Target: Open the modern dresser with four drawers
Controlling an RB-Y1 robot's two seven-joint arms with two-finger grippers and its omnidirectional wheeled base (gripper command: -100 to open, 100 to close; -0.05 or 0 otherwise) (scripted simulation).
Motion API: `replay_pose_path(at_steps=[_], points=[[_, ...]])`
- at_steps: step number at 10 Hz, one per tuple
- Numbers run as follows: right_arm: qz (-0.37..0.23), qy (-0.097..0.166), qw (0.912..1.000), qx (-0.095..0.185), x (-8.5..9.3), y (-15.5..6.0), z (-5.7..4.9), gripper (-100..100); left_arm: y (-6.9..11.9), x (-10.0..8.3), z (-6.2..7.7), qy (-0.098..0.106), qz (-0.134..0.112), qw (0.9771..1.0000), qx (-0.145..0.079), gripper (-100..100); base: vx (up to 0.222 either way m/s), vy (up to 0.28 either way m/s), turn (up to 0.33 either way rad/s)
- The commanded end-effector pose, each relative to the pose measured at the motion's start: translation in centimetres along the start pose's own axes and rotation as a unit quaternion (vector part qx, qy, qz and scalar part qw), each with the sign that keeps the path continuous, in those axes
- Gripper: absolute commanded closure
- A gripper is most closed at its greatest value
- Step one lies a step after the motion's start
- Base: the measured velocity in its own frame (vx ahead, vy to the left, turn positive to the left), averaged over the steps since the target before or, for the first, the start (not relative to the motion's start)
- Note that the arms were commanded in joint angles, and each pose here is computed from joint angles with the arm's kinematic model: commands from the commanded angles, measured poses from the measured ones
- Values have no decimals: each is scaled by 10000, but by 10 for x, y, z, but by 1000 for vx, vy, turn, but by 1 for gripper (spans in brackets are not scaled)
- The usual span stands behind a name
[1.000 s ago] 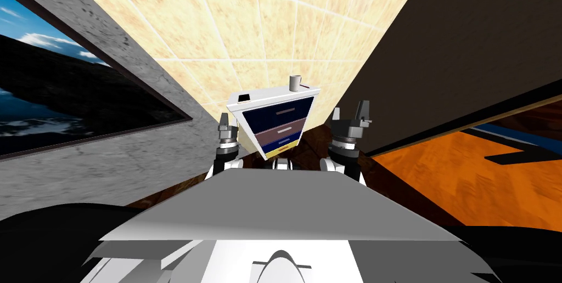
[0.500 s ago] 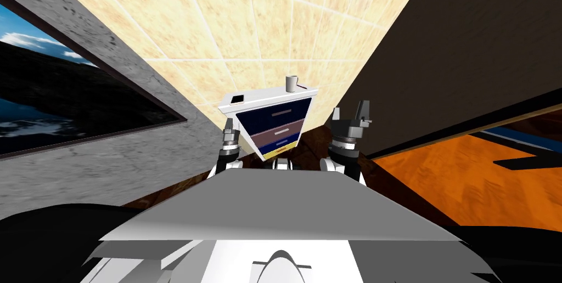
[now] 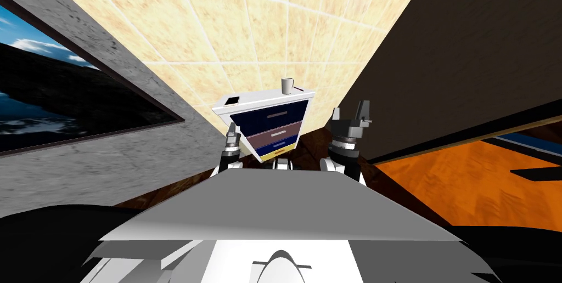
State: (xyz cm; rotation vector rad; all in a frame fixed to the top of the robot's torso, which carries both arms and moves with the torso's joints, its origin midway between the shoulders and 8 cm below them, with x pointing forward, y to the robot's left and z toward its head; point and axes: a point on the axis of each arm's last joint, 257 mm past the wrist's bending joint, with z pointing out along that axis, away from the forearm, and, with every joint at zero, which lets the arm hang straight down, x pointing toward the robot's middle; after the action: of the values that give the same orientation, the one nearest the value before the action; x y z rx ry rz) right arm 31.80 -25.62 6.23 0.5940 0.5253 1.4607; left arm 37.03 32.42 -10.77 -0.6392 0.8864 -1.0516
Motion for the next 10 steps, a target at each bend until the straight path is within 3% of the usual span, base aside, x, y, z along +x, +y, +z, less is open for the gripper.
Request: replay_pose_path(at_steps=[1,10], points=[[0,0,10000,0,0,0,0,0,28,0,-12,40,48,9997,-237,-100,51,-99,50],[-1,1,10000,0,0,0,0,0,88,-2,-45,75,169,9968,-781,-100,37,-70,25]])
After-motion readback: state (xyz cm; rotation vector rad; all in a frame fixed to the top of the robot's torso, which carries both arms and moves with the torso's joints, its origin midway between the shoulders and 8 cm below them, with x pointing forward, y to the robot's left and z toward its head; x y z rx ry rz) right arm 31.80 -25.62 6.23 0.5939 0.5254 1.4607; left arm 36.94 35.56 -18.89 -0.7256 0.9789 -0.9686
